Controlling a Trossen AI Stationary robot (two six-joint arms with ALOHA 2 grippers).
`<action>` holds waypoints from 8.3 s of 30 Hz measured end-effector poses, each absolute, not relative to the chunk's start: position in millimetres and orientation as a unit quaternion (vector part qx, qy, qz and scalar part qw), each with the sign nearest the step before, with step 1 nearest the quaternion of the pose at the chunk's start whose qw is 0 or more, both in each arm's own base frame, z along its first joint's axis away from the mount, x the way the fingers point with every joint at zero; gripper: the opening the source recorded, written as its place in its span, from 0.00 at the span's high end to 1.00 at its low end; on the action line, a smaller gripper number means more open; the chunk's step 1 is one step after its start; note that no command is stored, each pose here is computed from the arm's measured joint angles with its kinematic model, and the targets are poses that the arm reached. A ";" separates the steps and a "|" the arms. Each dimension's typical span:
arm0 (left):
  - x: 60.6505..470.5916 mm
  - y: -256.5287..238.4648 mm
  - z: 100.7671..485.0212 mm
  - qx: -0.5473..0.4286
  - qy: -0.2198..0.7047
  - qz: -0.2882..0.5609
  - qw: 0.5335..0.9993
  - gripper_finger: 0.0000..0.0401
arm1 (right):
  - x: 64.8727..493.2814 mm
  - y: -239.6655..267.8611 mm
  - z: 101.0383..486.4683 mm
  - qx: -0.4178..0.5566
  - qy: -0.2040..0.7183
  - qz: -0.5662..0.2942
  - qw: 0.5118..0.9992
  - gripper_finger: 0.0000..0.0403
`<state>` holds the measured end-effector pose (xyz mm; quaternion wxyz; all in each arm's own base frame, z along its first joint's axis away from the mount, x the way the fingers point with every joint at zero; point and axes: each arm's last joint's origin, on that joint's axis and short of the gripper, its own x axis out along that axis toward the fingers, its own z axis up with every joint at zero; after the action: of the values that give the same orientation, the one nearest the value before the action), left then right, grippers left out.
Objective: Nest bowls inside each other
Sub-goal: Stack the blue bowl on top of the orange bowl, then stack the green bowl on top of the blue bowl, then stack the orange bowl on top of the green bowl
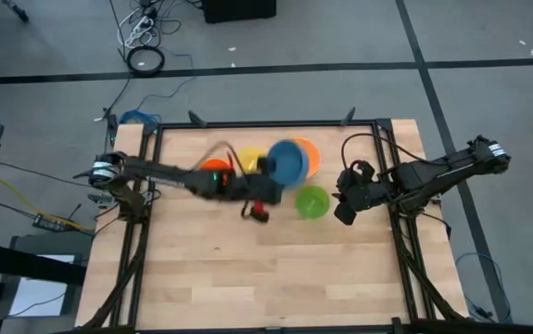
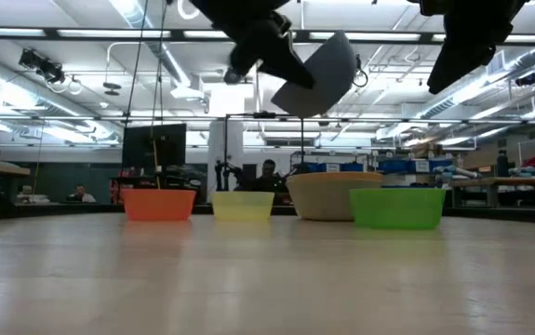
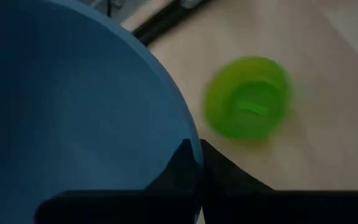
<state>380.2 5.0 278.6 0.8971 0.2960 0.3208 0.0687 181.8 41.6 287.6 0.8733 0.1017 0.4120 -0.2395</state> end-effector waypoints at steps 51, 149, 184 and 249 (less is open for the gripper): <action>442.1 73.7 303.9 -0.015 0.406 0.001 0.914 0.72 | 180.0 41.0 286.4 0.153 0.414 -0.257 0.860 0.66; 218.3 -30.1 342.8 -0.043 0.493 0.348 0.796 0.76 | 271.3 -58.3 270.5 0.122 0.424 -0.313 0.841 1.00; 205.3 -35.4 282.2 -0.147 0.395 0.324 0.847 0.77 | 309.0 -143.4 234.4 0.130 0.444 -0.307 0.831 0.55; 204.4 32.3 185.8 0.028 0.524 0.175 0.833 0.60 | 226.8 29.4 320.2 0.051 0.406 -0.284 0.867 0.56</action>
<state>204.4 32.3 185.8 0.8334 0.0276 0.5237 0.1746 226.8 29.4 320.2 0.8670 0.0508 0.4065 -0.2839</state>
